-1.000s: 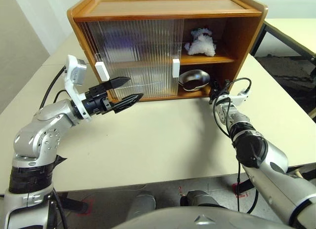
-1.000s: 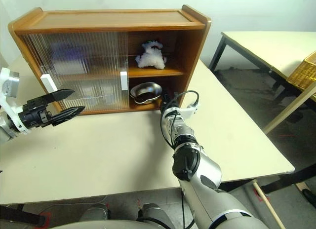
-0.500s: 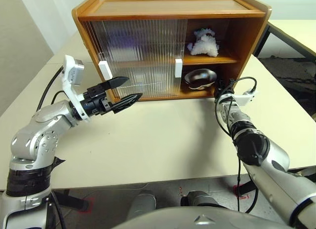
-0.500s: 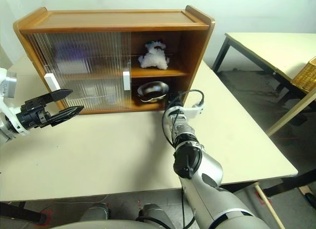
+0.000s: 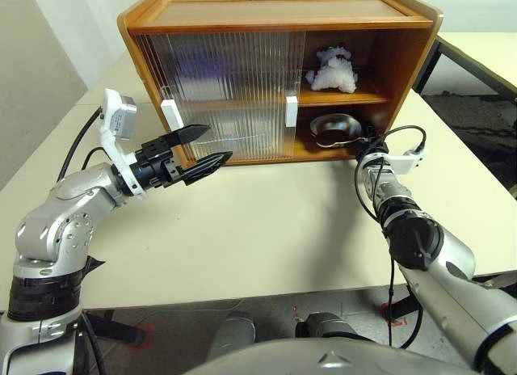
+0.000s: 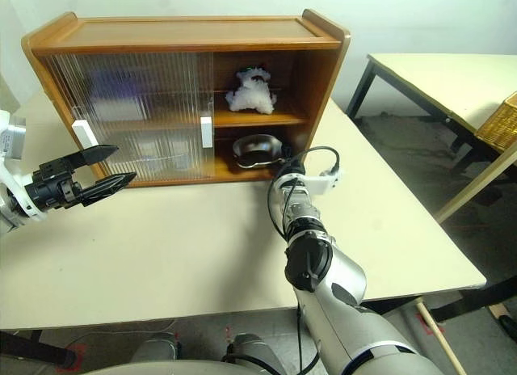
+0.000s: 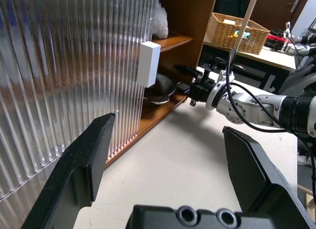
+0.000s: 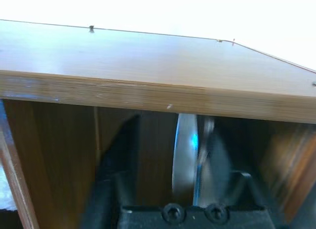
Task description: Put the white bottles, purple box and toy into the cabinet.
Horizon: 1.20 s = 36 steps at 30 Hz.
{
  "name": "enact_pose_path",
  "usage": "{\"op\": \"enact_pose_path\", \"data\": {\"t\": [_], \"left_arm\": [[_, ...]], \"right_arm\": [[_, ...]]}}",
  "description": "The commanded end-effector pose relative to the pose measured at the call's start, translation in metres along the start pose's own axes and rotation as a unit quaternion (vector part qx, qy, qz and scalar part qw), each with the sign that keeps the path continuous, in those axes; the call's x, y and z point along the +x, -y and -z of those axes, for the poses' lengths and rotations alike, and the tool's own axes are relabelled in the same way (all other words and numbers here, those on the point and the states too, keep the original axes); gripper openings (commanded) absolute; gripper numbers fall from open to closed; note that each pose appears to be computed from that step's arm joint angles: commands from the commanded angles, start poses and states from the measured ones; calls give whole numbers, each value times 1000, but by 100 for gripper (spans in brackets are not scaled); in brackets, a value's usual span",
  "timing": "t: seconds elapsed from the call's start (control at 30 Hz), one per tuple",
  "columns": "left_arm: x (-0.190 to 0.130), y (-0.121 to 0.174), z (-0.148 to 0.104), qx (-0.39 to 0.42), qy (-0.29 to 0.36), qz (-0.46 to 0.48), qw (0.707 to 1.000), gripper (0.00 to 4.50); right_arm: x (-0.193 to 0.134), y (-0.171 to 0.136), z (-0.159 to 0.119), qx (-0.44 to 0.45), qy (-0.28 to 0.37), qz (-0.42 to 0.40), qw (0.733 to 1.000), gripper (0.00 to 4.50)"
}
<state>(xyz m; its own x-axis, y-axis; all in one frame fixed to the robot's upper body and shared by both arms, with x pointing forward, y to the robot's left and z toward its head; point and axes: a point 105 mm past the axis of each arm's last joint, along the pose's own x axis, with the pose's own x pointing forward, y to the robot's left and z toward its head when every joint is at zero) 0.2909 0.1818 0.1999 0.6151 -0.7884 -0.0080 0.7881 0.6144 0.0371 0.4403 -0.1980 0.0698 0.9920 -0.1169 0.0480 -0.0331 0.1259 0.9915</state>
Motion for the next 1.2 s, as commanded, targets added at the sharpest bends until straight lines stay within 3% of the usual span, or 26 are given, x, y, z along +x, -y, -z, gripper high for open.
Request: {"op": "enact_pose_path", "data": {"t": [0.03, 0.1, 0.13, 0.5, 0.73, 0.9, 1.0, 1.1, 1.2], "left_arm": [[3, -1, -2, 4, 2, 4, 1000, 450], [5, -1, -2, 3, 5, 6, 1000, 450], [6, -1, -1, 2, 6, 7, 1000, 450], [15, -2, 3, -2, 18, 19, 1000, 450], [19, -3, 4, -1, 19, 30, 999, 450], [20, -5, 5, -2, 19, 35, 999, 450], [21, -5, 6, -2, 19, 37, 999, 450], [22, -6, 6, -1, 20, 39, 999, 450], [23, -6, 6, -1, 21, 39, 999, 450]], "right_arm": [[3, -4, -4, 0, 6, 1, 1000, 361], [3, -5, -8, -5, 9, 0, 1000, 435], [3, -5, -10, -8, 9, 0, 1000, 443], [-7, 6, -31, -29, -7, -7, 1000, 443], [-22, 7, -30, -30, -79, -8, 996, 443], [-51, -16, -14, -152, -199, -77, 965, 443], [-73, -27, 2, -255, -260, -129, 922, 443], [-99, -33, 25, -406, -322, -209, 829, 443], [-116, -35, 45, -494, -353, -275, 746, 443]]}}
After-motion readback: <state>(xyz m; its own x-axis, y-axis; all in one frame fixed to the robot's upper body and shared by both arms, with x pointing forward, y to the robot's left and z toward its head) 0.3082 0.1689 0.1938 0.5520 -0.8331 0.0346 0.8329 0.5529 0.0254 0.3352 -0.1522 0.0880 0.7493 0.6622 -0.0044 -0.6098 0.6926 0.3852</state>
